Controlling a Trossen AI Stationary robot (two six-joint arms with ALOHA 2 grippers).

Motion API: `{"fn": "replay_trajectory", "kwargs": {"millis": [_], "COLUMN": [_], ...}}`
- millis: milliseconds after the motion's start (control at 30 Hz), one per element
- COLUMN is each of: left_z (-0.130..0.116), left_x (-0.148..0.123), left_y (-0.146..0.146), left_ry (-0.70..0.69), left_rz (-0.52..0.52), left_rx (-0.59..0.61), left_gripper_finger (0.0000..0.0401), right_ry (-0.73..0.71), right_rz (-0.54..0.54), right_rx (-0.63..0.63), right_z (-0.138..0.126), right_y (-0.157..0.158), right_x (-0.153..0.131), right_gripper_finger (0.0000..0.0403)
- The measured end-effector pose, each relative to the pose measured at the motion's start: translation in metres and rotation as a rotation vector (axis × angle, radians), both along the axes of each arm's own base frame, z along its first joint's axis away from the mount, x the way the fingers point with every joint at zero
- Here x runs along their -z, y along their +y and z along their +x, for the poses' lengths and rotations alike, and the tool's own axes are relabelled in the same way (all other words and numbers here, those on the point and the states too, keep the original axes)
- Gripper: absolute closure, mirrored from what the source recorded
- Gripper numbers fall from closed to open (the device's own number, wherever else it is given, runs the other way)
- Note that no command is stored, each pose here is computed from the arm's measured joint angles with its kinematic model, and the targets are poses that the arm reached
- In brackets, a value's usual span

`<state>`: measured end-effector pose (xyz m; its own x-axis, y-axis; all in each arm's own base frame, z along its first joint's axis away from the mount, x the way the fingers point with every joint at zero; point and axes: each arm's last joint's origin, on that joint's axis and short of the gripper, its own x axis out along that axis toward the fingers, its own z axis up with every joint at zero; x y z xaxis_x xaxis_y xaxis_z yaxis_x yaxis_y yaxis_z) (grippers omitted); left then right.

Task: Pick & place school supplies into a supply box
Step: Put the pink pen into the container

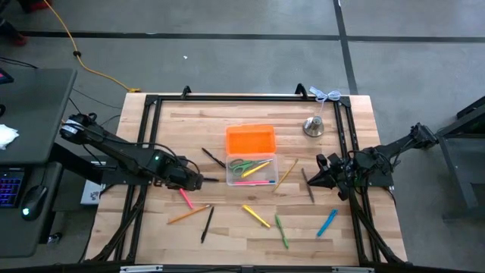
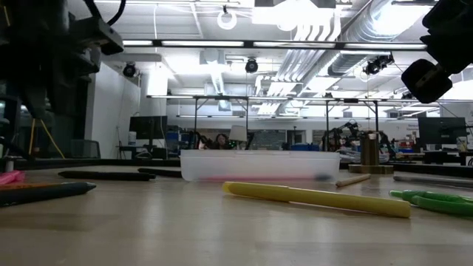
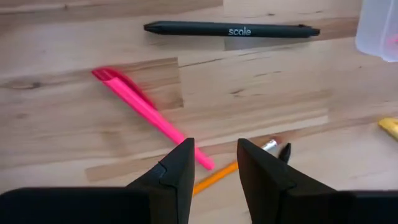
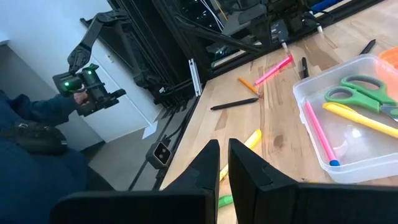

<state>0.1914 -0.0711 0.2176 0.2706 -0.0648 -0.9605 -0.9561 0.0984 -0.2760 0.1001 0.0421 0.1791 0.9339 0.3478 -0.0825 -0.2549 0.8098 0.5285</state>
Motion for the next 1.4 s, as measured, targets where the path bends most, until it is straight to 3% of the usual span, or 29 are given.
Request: {"fn": "replay_trajectory", "kwargs": {"millis": [300,467,733,1400], "left_z": [0.009,0.01,0.008,0.013], "left_x": [-0.003,-0.004,-0.003,0.025], "left_y": [-0.004,-0.005,-0.006,-0.008], "left_ry": [-0.11,-0.111,-0.071,0.142], "left_rz": [-0.008,-0.054,-0.118,-0.05], "left_rx": [0.099,0.093,0.054,0.037], "left_gripper_finger": [0.0249,0.0249,0.0249,0.0249], "right_ry": [-0.001,-0.001,-0.001,0.011], "right_rz": [-0.002,-0.003,-0.003,0.0], "right_rx": [0.0,0.0,0.0,0.002], "right_z": [0.0,0.0,0.0,0.0], "right_y": [0.0,0.0,0.0,0.0], "right_x": [0.0,0.0,0.0,0.001], "right_gripper_finger": [0.0391,0.0391,0.0391,0.0391]}}
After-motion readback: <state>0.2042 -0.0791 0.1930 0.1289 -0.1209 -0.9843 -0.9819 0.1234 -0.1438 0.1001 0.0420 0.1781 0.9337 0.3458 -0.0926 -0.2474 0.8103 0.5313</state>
